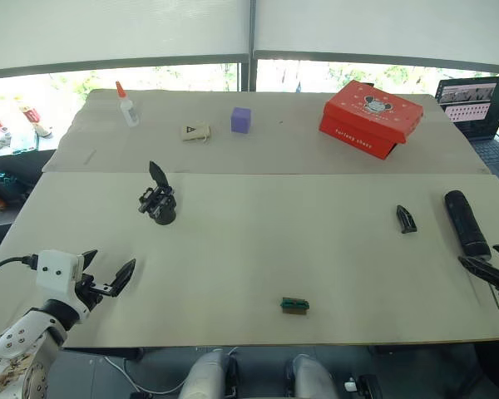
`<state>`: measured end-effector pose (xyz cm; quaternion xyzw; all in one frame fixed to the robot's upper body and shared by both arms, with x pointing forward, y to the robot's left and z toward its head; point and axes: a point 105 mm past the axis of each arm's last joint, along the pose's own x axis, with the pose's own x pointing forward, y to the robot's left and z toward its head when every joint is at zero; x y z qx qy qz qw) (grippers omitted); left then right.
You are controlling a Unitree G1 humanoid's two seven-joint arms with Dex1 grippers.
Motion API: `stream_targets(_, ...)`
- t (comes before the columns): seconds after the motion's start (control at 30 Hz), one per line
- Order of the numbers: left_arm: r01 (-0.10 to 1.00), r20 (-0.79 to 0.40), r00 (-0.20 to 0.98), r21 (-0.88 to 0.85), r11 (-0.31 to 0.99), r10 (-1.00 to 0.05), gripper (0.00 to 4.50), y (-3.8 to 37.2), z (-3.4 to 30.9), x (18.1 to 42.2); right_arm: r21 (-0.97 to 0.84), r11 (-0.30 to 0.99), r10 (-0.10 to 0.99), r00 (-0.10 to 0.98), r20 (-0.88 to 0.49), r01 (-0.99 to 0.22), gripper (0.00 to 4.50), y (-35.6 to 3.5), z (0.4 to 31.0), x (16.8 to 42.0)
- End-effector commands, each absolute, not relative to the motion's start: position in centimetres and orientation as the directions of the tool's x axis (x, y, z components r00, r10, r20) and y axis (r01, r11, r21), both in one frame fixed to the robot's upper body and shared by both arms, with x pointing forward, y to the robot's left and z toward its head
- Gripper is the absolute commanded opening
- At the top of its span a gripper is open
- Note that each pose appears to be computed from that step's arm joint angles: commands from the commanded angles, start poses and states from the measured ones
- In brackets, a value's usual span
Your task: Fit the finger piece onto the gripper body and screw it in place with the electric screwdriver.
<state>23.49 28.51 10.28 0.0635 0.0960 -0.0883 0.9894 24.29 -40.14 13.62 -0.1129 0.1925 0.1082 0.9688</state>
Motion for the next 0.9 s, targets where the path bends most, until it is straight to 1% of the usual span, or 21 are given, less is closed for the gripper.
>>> stream_targets(0.03, 0.208, -0.161, 0.969, 0.126, 0.97, -0.187, 4.5, 27.6, 11.6, 24.1, -0.228, 0.938, 0.174, 0.925, -0.337, -0.259, 4.48, -39.8, 15.5, 24.8)
stream_targets(0.13, 0.214, -0.141, 0.97, 0.12, 0.969, -0.196, 4.5, 26.9, 12.0, 25.1, -0.27, 0.909, 0.228, 0.921, -0.317, -0.318, 4.48, -38.3, 16.7, 25.7)
stream_targets(0.23, 0.245, -0.145, 0.963, 0.116, 0.963, -0.227, 4.5, 26.1, 11.6, 25.8, -0.305, 0.83, 0.363, 0.867, -0.341, -0.467, 4.48, -34.7, 17.3, 26.5)
stream_targets(0.3, 0.256, -0.14, 0.961, 0.121, 0.959, -0.239, 4.5, 25.8, 11.3, 26.7, -0.283, 0.739, 0.527, 0.787, -0.322, -0.611, 4.48, -30.4, 18.9, 26.9)
stream_targets(0.33, 0.258, -0.137, 0.961, 0.119, 0.959, -0.241, 4.5, 25.7, 11.3, 27.2, -0.275, 0.697, 0.587, 0.747, -0.314, -0.663, 4.48, -28.8, 19.6, 26.9)
stream_targets(0.43, 0.275, -0.135, 0.956, 0.117, 0.954, -0.259, 4.5, 25.4, 10.9, 28.4, -0.258, 0.588, 0.711, 0.642, -0.287, -0.767, 4.48, -24.9, 21.4, 26.9)
stream_targets(0.57, 0.294, -0.131, 0.951, 0.119, 0.948, -0.278, 4.5, 25.1, 10.6, 30.0, -0.273, 0.485, 0.788, 0.55, -0.276, -0.831, 4.48, -21.6, 22.4, 27.0)
stream_targets(0.7, 0.301, -0.125, 0.95, 0.125, 0.945, -0.286, 4.5, 26.0, 10.7, 31.1, -0.279, 0.434, 0.822, 0.504, -0.265, -0.856, 4.48, -19.8, 22.6, 26.8)
stream_targets(0.8, 0.345, -0.112, 0.936, 0.105, 0.933, -0.333, 4.5, 26.3, 11.1, 31.9, -0.273, 0.419, 0.833, 0.486, -0.263, -0.866, 4.48, -19.3, 22.5, 26.6)
stream_targets(0.9, 0.429, -0.166, 0.9, 0.191, 0.883, -0.402, 4.5, 26.1, 10.9, 32.7, -0.268, 0.397, 0.846, 0.463, -0.263, -0.878, 4.48, -18.7, 22.3, 26.4)
